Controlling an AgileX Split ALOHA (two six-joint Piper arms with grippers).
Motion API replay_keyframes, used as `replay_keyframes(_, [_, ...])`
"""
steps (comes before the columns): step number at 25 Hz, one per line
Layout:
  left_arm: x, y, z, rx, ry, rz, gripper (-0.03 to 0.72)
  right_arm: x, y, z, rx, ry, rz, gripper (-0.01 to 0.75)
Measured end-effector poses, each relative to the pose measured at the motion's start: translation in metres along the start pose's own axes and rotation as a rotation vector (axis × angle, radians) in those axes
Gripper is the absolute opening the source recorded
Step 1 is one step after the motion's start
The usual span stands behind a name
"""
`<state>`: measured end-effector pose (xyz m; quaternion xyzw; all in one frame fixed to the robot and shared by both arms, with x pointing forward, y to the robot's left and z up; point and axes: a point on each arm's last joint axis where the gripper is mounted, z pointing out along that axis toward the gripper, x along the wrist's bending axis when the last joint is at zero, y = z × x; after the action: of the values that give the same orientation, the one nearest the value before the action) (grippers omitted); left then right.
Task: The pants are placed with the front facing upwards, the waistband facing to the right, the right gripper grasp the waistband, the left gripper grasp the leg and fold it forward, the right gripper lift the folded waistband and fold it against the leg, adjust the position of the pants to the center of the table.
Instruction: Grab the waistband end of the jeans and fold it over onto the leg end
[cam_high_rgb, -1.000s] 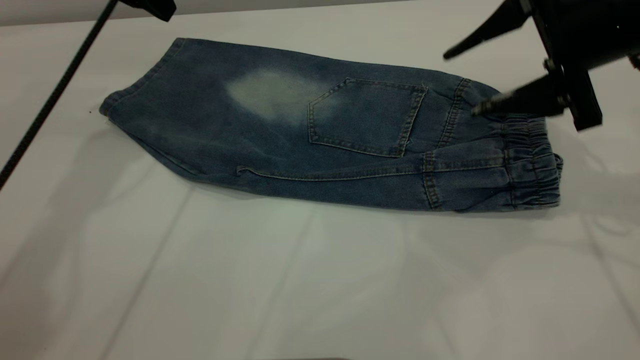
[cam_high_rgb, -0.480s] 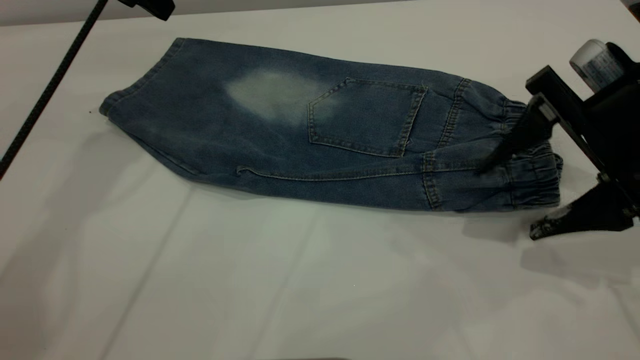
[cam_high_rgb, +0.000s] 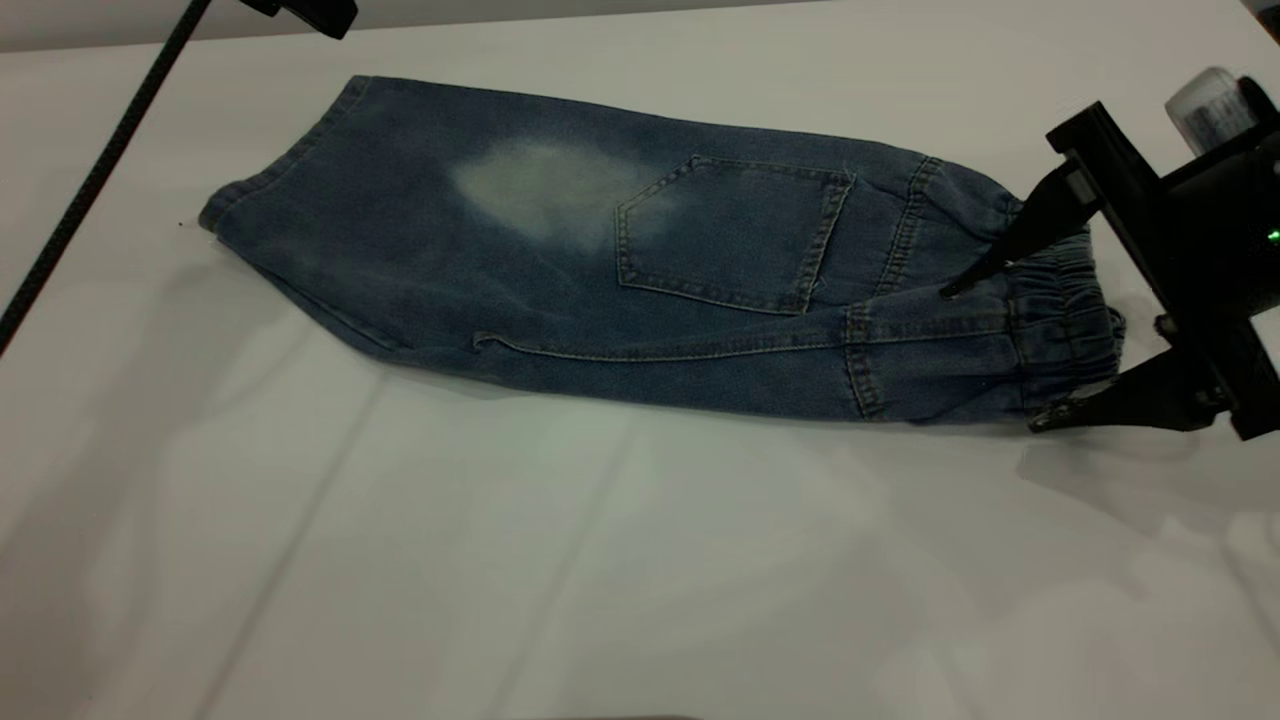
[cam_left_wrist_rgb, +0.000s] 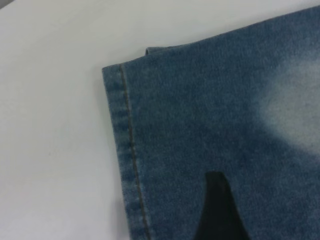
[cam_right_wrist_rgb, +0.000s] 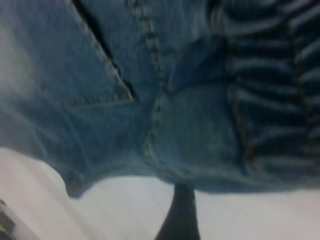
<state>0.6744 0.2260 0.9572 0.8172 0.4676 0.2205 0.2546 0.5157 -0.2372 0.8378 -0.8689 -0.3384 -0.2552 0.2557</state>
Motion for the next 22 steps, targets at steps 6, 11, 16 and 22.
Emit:
replay_keyframes(6, [-0.003, -0.001, 0.0, 0.015, -0.016, -0.002, 0.44, 0.0, 0.007, 0.003, -0.057, 0.038, 0.118, 0.574])
replay_keyframes(11, [-0.003, -0.001, 0.0, 0.019, -0.02, -0.004, 0.44, -0.005, 0.01, 0.006, -0.084, 0.009, 0.202, 0.574])
replay_keyframes(16, [-0.003, -0.002, 0.0, 0.022, -0.022, -0.005, 0.44, -0.011, 0.014, 0.007, -0.127, -0.026, 0.262, 0.573])
replay_keyframes(22, [-0.005, -0.004, 0.0, 0.045, -0.04, -0.005, 0.44, -0.014, 0.018, 0.007, -0.172, -0.06, 0.293, 0.447])
